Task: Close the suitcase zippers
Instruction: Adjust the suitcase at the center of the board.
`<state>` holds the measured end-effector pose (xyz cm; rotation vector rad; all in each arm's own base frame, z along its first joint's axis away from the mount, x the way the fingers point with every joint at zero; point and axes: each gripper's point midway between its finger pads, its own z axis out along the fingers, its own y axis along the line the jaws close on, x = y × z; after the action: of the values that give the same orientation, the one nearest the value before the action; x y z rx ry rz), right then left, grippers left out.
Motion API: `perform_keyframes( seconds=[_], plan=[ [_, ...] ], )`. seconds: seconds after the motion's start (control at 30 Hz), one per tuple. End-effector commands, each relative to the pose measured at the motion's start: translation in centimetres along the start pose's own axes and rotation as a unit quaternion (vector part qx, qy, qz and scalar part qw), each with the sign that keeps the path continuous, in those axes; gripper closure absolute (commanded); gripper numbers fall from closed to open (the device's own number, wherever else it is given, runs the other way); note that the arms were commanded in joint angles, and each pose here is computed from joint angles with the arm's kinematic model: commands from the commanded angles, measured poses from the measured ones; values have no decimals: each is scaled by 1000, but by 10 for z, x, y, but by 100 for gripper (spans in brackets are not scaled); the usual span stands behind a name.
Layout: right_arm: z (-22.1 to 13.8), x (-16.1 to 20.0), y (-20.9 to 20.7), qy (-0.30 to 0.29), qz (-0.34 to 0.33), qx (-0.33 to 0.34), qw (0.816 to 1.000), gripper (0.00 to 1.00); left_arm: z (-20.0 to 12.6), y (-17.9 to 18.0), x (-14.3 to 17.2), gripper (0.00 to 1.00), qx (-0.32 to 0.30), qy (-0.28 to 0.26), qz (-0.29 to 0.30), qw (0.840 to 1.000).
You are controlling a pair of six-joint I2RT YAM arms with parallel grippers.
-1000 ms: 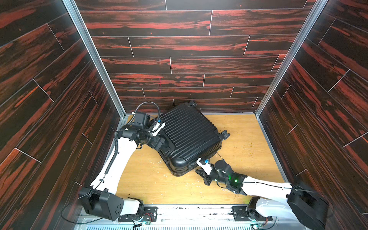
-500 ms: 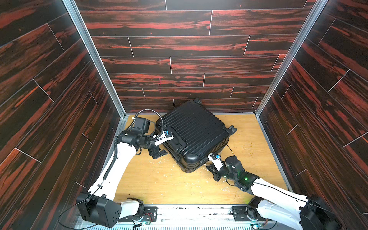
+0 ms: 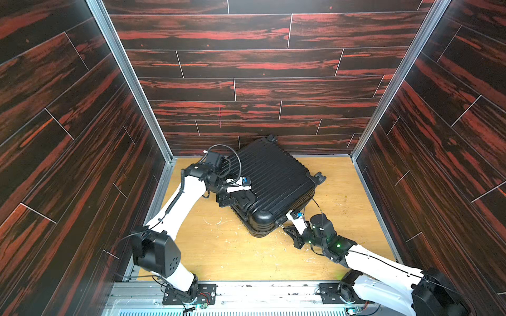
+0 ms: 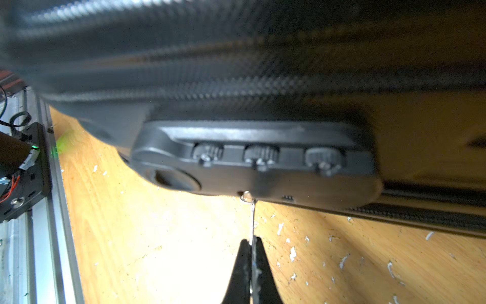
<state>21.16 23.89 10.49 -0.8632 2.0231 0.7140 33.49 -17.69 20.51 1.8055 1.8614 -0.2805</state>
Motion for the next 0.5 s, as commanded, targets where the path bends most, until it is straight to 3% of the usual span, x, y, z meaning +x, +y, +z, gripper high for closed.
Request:
perform_keyframes(
  seconds=[0.0, 0.23, 0.47],
  plan=[
    [-6, -30, -2, -47, -6, 5, 999, 100, 4, -12, 5, 17, 31, 18, 18, 999],
    [-9, -32, -4, -50, -7, 16, 999, 100, 20, -27, 18, 21, 63, 53, 14, 996],
    [-14, -37, -10, -51, -6, 36, 998, 100, 39, -47, 42, 35, 93, 118, 17, 989]
  ],
)
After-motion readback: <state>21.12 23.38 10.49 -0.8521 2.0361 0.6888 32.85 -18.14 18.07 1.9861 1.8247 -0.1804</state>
